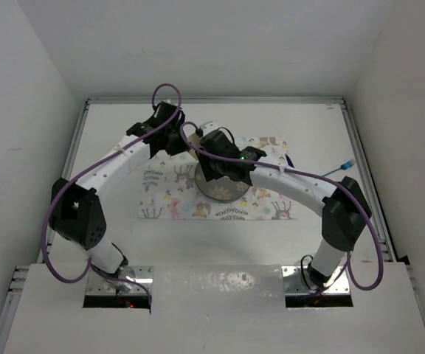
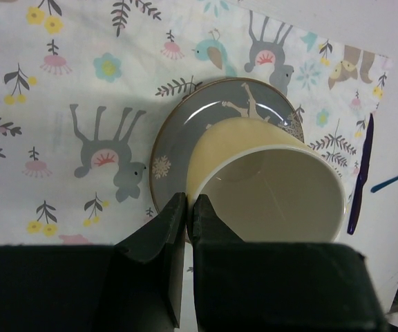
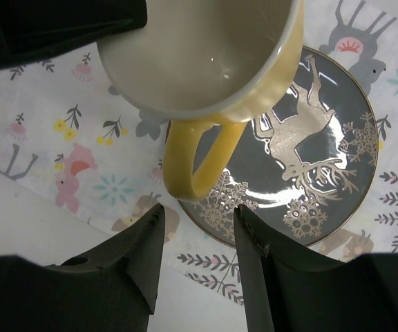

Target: Set the dinner table for one person

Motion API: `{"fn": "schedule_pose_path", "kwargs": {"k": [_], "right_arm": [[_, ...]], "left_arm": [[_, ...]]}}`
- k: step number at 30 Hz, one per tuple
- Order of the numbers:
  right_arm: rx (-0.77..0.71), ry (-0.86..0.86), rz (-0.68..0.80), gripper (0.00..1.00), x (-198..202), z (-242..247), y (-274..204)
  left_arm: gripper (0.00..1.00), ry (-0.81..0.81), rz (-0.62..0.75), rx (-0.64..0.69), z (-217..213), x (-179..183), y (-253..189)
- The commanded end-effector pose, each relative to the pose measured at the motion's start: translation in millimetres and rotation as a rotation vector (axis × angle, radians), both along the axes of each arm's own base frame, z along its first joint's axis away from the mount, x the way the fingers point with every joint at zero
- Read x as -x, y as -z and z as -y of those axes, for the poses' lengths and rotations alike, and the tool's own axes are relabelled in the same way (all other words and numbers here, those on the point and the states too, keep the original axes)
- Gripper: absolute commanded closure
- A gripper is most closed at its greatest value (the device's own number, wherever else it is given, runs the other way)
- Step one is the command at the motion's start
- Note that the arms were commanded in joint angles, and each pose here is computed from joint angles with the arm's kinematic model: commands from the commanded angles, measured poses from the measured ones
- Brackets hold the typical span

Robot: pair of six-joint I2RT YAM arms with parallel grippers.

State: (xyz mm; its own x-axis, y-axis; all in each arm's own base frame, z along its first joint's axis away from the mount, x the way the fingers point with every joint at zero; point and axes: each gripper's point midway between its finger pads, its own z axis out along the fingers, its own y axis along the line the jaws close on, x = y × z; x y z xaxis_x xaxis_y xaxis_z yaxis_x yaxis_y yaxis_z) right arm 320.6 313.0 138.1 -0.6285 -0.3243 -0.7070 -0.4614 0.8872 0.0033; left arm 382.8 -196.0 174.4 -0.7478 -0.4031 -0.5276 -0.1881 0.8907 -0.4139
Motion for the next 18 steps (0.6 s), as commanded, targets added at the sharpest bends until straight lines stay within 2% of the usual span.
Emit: {"fn": "schedule_pose_path", "kwargs": {"k": [1, 12, 18], "right_arm": [[-0.066, 0.032, 0.092, 0.56, -16.4, -11.6, -24.1], [-0.061, 0.032, 0.107, 0.58, -24.6, -16.8, -15.2], [-0.041, 0.029, 0.126, 0.66, -26.7, -13.6, -9.1]], "left_arm": [[1.00, 0.018, 0.132, 0.108, 21.0, -17.3, -44.3], [1.00, 0.052, 0.124, 0.128, 28.3, -9.9, -45.5], [1.00, 0.071, 0.114, 0.126, 30.8, -4.9, -43.1]]}}
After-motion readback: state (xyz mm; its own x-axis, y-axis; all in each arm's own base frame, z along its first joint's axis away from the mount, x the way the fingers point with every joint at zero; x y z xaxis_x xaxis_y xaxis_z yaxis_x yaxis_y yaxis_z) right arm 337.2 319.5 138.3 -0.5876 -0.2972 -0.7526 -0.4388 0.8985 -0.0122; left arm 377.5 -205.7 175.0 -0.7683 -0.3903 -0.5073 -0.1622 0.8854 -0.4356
